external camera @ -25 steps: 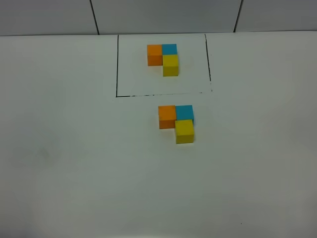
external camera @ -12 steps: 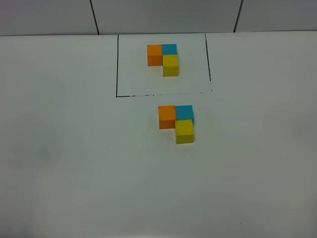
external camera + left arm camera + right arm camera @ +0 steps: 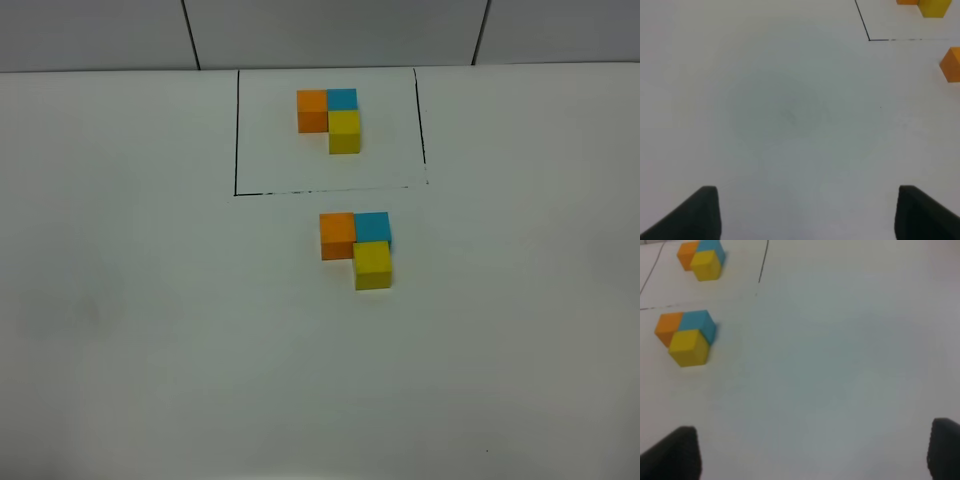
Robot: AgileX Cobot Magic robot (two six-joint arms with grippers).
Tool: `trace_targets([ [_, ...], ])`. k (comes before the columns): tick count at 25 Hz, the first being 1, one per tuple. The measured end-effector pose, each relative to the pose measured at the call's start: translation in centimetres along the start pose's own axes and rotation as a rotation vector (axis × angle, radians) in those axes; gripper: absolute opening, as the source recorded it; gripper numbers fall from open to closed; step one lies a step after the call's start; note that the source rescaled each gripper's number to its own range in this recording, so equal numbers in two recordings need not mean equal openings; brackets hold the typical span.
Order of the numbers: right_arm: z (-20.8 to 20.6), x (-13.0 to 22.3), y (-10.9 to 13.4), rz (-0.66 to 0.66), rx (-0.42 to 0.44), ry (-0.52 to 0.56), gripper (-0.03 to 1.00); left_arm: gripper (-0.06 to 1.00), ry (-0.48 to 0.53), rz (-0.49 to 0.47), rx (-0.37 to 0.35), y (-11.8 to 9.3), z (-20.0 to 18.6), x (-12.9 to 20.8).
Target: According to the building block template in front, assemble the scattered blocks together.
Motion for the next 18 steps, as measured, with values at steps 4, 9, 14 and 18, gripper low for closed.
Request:
trace_targets([
  [4, 0.0, 0.0, -0.02, 0.001, 0.002, 0.0, 0.8, 0.54, 0.0, 0.0, 0.0, 0.0, 0.0, 0.0],
  [9, 0.0, 0.0, -0.02, 0.001, 0.002, 0.0, 0.79, 0.54, 0.0, 0.0, 0.0, 0.0, 0.0, 0.0],
  [14, 0.0, 0.0, -0.02, 0.0, 0.002, 0.0, 0.77, 0.54, 0.0, -0.001, 0.0, 0.0, 0.0, 0.0],
  [18, 0.0, 0.0, -0.02, 0.0, 0.002, 0.0, 0.76, 0.54, 0.0, -0.001, 0.0, 0.0, 0.0, 0.0],
])
Point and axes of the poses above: a point on each arm's last joint axis where the gripper is mounted, z pointing out along that axis toward the gripper, y along the wrist's bending axis when the last joint is at zero, x = y × z, the point moved 8 cm from there along z, pointing out along that axis toward the gripper, and after that the axes turned 12 degrees about -z, right-handed, at the moved point
